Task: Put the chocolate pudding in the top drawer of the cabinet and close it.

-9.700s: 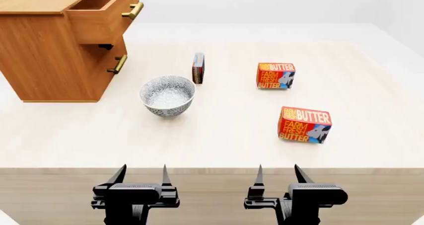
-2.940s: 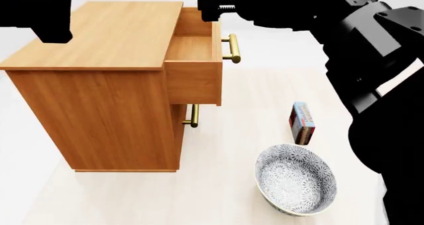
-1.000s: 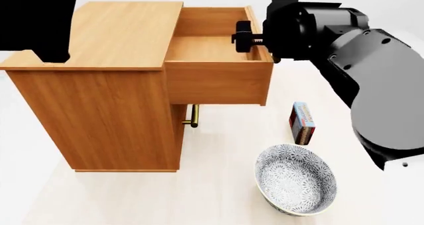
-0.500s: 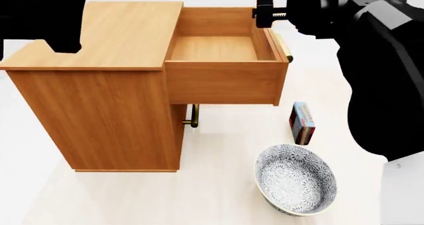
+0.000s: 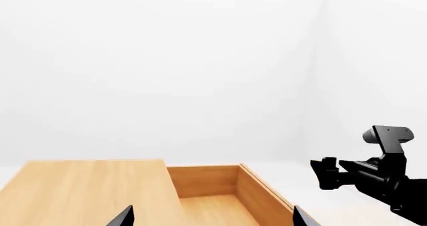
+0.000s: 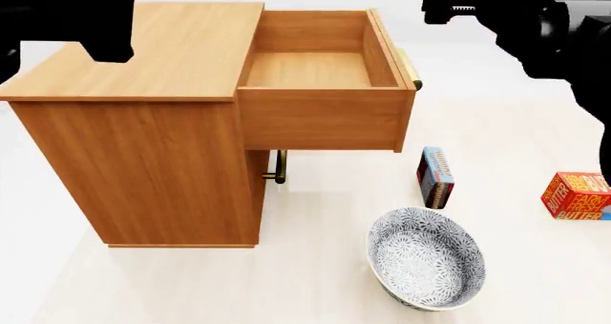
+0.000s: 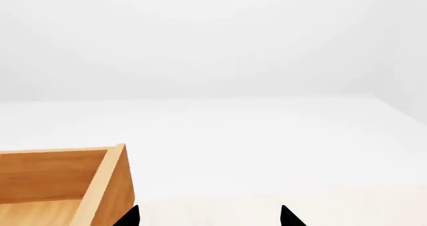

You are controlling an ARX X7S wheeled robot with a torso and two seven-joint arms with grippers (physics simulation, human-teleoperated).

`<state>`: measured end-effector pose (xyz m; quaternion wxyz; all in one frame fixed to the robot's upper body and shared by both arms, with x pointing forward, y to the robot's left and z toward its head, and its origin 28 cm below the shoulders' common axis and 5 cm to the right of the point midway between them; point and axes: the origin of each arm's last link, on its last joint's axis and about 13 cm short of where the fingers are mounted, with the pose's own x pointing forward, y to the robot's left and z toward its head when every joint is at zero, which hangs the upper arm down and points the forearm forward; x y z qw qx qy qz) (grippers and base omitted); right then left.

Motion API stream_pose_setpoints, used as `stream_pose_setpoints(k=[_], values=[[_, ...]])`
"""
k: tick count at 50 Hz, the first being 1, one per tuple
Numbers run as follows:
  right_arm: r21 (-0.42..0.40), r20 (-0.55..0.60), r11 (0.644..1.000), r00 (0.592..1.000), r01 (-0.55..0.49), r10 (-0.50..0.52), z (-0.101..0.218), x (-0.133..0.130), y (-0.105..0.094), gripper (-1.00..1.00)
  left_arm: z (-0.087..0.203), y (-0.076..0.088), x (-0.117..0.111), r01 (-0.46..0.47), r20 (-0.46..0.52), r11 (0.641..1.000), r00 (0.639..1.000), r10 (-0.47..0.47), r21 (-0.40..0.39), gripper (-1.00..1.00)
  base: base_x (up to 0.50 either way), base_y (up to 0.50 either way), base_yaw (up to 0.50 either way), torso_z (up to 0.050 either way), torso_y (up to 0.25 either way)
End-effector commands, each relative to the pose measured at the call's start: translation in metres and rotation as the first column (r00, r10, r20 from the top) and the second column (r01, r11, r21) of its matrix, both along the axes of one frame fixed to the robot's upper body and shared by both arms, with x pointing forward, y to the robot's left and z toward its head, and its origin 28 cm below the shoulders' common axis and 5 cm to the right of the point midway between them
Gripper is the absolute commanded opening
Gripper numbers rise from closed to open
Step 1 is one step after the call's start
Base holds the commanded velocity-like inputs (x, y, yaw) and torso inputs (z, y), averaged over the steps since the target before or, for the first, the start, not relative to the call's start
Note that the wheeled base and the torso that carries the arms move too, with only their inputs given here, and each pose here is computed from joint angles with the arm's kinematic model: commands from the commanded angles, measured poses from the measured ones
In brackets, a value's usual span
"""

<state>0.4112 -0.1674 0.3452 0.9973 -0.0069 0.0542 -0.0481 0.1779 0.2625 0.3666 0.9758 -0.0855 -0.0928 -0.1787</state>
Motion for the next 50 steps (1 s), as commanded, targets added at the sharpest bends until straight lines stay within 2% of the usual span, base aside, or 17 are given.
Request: stream_pose_setpoints(k=[1, 11, 20, 31, 50], values=[[-0.039, 0.060, 0.999, 0.998, -0.004, 0.006, -0.040, -0.036, -0.033, 1.00, 0.003, -0.003, -0.006, -0.018, 0.047, 1.000, 0.999, 0.019, -0.017, 1.00, 0.00, 0.00, 0.00, 0.000, 0.000], [-0.065, 0.074, 0.998, 0.997, 0.010, -0.005, -0.069, -0.060, -0.052, 1.00, 0.002, -0.004, -0.027, -0.047, 0.121, 0.998, 0.991, 0.051, -0.035, 1.00, 0.00, 0.00, 0.00, 0.000, 0.000], [-0.085, 0.035, 0.996, 0.999, 0.015, -0.012, -0.093, -0.064, -0.062, 1.00, -0.002, -0.003, -0.041, -0.081, 0.180, 0.995, 0.980, 0.090, -0.057, 1.00, 0.00, 0.00, 0.00, 0.000, 0.000], [-0.107, -0.059, 0.994, 0.998, -0.011, 0.005, -0.116, -0.050, -0.061, 1.00, -0.015, -0.003, -0.047, -0.096, 0.179, 0.988, 0.977, 0.116, -0.118, 1.00, 0.00, 0.00, 0.00, 0.000, 0.000], [-0.087, -0.151, 0.994, 0.987, -0.064, 0.050, -0.143, -0.023, -0.048, 1.00, -0.018, -0.003, -0.044, -0.098, 0.152, 0.986, 0.981, 0.118, -0.132, 1.00, 0.00, 0.00, 0.00, 0.000, 0.000]])
